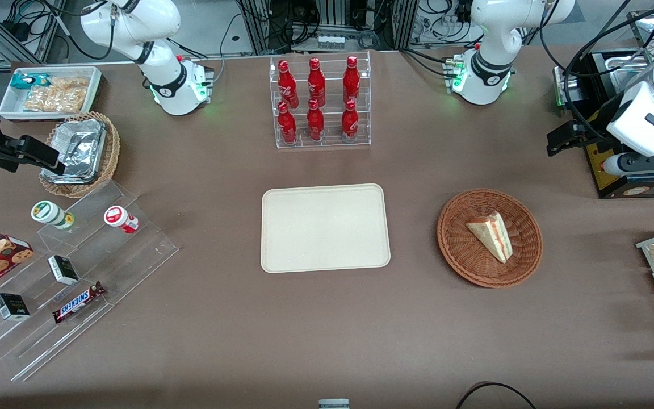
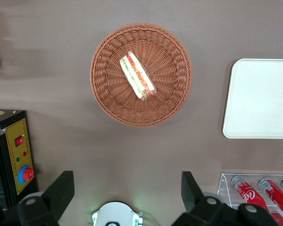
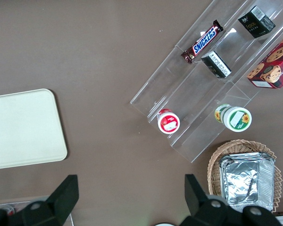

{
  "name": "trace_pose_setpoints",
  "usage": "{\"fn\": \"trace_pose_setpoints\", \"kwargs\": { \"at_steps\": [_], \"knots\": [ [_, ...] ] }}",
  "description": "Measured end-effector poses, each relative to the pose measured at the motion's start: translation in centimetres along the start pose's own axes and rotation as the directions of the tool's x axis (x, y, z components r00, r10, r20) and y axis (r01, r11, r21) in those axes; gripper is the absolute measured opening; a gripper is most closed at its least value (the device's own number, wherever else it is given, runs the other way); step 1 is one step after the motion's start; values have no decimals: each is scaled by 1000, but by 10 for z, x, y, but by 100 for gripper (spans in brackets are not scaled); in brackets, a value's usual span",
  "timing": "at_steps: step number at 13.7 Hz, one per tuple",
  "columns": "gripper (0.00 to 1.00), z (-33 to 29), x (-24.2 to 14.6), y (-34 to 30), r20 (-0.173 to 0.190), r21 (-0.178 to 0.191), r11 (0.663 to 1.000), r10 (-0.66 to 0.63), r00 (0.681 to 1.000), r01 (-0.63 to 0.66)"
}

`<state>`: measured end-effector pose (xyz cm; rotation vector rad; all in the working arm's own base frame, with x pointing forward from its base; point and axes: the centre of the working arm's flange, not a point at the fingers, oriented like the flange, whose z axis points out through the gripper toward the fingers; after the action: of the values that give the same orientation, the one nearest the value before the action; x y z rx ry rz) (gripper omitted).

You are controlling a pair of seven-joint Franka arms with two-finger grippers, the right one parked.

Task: Place sandwich from basket to tray
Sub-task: 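Move the left gripper over the wrapped sandwich in the wicker basket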

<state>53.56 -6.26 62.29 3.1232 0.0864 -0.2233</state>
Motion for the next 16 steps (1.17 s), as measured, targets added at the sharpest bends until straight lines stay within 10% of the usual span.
{"fn": "trace_pose_setpoints", "kwargs": {
  "at_steps": [9, 16],
  "knots": [
    [100, 84, 49, -3, 66, 42, 999, -6, 998, 4],
    [100, 197, 61, -1, 6, 31, 1000, 0, 1000, -1]
  ]
}}
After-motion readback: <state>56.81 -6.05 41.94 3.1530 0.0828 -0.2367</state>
